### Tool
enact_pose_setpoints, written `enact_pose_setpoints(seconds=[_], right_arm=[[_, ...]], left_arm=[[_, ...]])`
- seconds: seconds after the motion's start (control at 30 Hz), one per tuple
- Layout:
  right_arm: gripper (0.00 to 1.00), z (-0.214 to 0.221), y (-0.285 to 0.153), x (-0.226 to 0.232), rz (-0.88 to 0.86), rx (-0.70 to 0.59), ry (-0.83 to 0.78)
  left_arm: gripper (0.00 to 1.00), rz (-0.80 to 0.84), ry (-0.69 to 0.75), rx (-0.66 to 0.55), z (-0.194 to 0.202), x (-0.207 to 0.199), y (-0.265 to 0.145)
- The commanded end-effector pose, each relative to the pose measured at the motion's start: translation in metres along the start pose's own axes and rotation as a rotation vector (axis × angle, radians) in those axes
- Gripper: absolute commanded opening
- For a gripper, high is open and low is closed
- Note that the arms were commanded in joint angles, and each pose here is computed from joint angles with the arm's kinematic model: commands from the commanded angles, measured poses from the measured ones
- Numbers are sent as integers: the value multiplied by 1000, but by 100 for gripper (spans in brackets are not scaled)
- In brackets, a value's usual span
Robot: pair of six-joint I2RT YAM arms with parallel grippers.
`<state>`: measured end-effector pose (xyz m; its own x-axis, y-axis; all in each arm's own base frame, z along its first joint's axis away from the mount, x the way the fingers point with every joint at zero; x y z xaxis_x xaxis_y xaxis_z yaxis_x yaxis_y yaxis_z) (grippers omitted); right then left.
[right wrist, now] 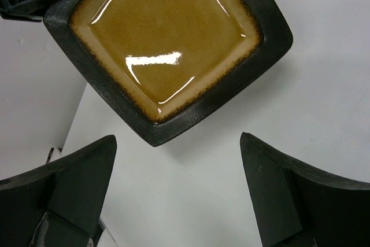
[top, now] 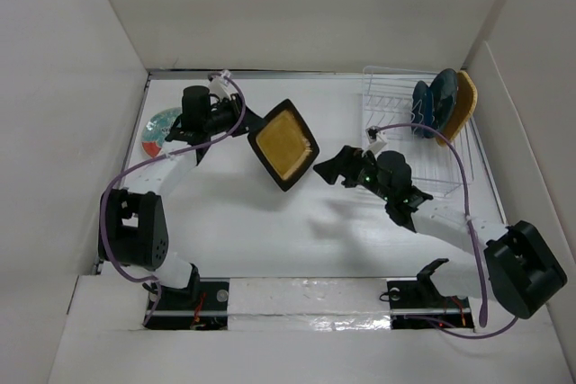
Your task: Load the plates into the dish rack
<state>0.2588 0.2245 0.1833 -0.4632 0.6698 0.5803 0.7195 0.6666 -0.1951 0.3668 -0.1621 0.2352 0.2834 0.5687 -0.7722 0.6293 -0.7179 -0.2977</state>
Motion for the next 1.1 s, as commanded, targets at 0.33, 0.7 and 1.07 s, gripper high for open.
enact_pose_setpoints(seconds=[0.33, 0.7, 1.07], right_arm=[[95, -6, 23, 11, -39, -71, 171], [99, -12, 46, 37, -146, -65, 247], [99, -27, 50, 44, -248, -253, 283]], left_arm=[[0, 251, 78, -158, -40, -80, -31], [0, 374, 90, -171, -45, -120, -57], [0, 478, 39, -124, -26, -133, -75]])
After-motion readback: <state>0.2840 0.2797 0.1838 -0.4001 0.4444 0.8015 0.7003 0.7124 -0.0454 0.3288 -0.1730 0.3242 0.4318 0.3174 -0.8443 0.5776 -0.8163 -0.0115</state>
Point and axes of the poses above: each gripper's point midway between its finger pads, its own y axis out along the fingers, its own x axis along the line the jaws close on, z = x × y, the point moved 5 cm from there along -y, back along the fingers, and after that the axes turned 7 degrees about -y, right-handed, at the moved point
